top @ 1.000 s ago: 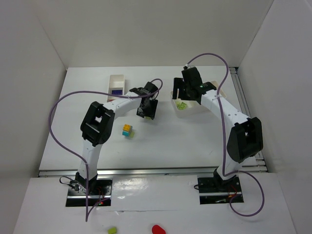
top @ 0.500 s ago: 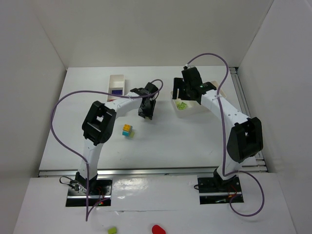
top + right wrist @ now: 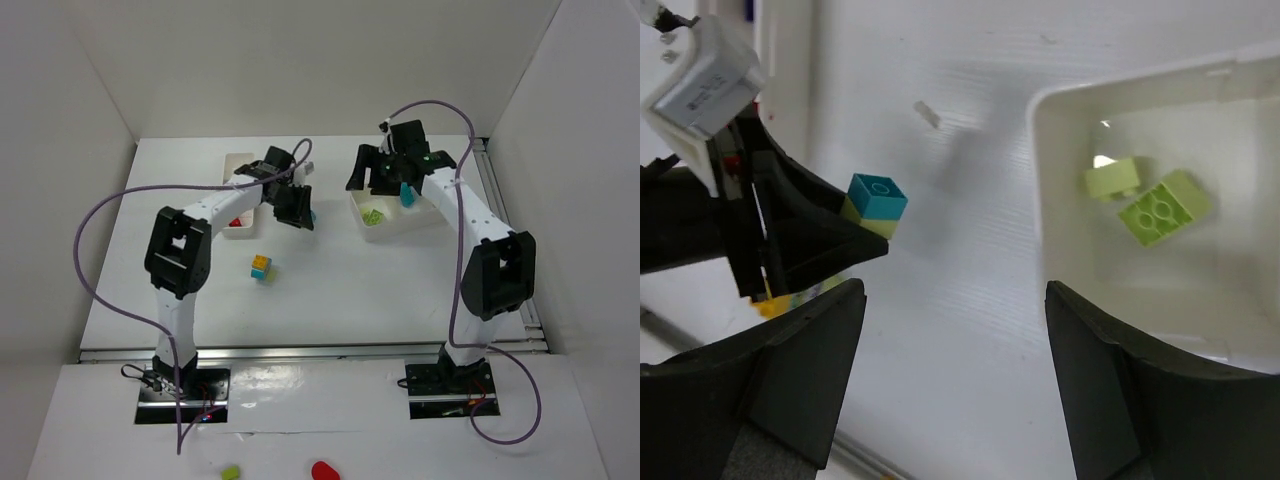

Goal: Sort the legos into containers by color

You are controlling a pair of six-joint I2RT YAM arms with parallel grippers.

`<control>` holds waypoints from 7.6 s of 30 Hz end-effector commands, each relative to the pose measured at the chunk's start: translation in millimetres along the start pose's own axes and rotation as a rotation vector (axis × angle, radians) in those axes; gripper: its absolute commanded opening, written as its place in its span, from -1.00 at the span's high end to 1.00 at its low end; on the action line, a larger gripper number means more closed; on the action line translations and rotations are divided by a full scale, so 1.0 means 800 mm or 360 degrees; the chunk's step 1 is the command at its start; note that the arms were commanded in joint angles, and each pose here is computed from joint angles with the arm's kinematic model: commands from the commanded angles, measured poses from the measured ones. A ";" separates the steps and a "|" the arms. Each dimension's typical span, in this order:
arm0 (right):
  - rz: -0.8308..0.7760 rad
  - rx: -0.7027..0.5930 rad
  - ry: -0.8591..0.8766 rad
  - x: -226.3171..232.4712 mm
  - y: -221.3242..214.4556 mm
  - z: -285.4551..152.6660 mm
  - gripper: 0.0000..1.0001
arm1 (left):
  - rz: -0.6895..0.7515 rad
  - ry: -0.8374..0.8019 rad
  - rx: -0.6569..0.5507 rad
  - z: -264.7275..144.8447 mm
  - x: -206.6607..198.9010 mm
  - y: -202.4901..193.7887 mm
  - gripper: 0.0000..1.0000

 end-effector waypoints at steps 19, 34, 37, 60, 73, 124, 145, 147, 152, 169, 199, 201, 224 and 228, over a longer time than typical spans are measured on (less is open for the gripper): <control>0.0408 0.0227 0.0862 0.105 0.004 0.035 -0.55 | 0.0385 -0.0762 -0.0110 -0.113 -0.083 0.016 1.00; 0.0380 0.0234 0.0886 0.113 -0.001 0.024 0.43 | 0.0331 -0.0656 -0.0181 -0.111 -0.067 0.029 1.00; 0.0387 0.0164 0.0805 0.102 0.015 0.015 0.51 | 0.0305 -0.0650 -0.0188 -0.113 -0.063 0.033 1.00; 0.0407 -0.0302 -0.0919 -0.119 0.033 -0.044 0.58 | 0.0123 -0.0593 -0.0197 -0.058 -0.171 0.053 1.00; 0.0508 -0.0211 -0.0902 -0.173 0.007 -0.016 -0.67 | 0.0042 -0.0491 -0.0222 0.014 -0.200 0.074 1.00; 0.0071 -0.0169 -0.0668 -0.067 0.016 -0.018 -0.83 | -0.0220 0.0891 -0.0225 -0.101 0.084 -0.126 -0.52; -0.0191 -0.0113 0.0111 0.012 0.016 -0.017 -0.88 | -0.0168 -0.0304 -0.0295 -0.198 -0.027 -0.001 1.00; -0.0218 -0.0094 0.0263 0.026 0.011 -0.018 -0.91 | -0.0206 -0.0493 -0.0287 -0.201 -0.032 0.016 1.00; -0.0164 -0.0224 0.0536 0.057 0.019 -0.029 -0.96 | -0.0280 -0.0774 -0.0270 -0.199 -0.044 0.035 1.00; -0.0126 -0.0130 0.1119 0.120 -0.005 -0.012 -0.99 | -0.0440 -0.1175 -0.0159 -0.192 -0.030 0.038 1.00; 0.0102 -0.0136 0.1548 0.155 -0.010 -0.004 0.27 | -0.0406 -0.1484 -0.0083 -0.205 -0.023 0.040 1.00; 0.0088 -0.0179 0.1552 0.152 -0.005 -0.010 0.33 | -0.0401 -0.1479 -0.0082 -0.204 -0.022 0.039 1.00; 0.0092 -0.0064 0.0645 0.039 -0.015 0.008 0.51 | -0.0479 -0.0920 -0.0128 -0.140 -0.006 0.053 1.00; 0.0072 -0.0043 0.0579 0.024 -0.018 0.006 0.51 | -0.0417 -0.0252 -0.0005 -0.074 0.010 0.018 1.00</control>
Point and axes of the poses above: each gripper's point midway between its finger pads, its own z axis out along the fingers, its own x axis along the line the jaws close on, y = z × x, the point moved 4 cm from there along -z, back along the fingers, and after that the axes turned 13 degrees about -z, right-handed, at the moved point
